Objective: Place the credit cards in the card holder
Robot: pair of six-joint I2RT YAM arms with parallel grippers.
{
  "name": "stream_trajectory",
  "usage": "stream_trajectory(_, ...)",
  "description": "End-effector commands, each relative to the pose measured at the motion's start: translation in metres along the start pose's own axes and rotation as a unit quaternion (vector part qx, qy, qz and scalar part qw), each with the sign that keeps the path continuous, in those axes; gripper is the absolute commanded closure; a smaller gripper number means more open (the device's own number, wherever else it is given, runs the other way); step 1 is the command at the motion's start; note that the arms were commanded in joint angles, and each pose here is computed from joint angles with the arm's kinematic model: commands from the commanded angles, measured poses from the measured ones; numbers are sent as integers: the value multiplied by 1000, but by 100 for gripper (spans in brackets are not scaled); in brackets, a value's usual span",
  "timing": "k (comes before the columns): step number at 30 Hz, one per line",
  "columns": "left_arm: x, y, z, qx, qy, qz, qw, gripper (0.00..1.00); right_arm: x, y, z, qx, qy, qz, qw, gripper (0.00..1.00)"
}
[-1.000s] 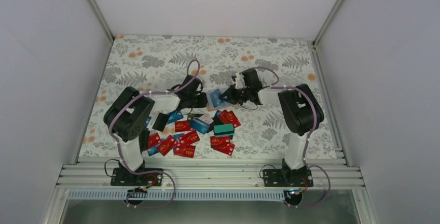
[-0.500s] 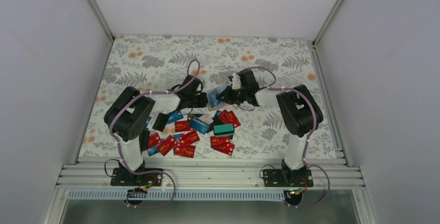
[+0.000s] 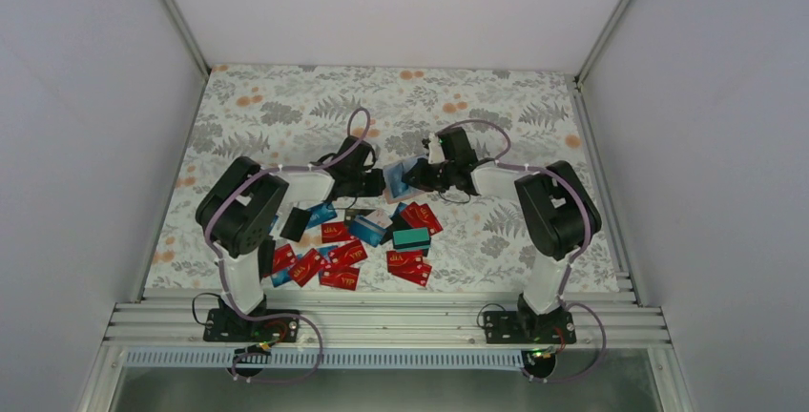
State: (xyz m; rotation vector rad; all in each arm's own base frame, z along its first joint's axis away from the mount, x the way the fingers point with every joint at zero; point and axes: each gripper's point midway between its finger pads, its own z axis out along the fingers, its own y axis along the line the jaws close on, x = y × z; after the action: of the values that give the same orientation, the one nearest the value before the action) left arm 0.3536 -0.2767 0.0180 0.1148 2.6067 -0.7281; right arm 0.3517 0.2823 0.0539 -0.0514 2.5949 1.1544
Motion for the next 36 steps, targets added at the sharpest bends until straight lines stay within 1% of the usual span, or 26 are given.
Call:
stream_trajectory(1,37,21,12,-38,66,-13,997,91,-5,13,-7,0,-17,-16,1000,96)
stream_trajectory(14,39,26,15,-49,71,-19,996,91,3,12,-22,11,-8,6,1000,96)
stream_trajectory(28,36,23,14,-48,72,-13,996,91,-8,-13,-4,21,-14,17,1000,96)
stream_trajectory(36,37,24,17,-47,76,-14,996,92,-14,-22,4,13,-8,30,999,96)
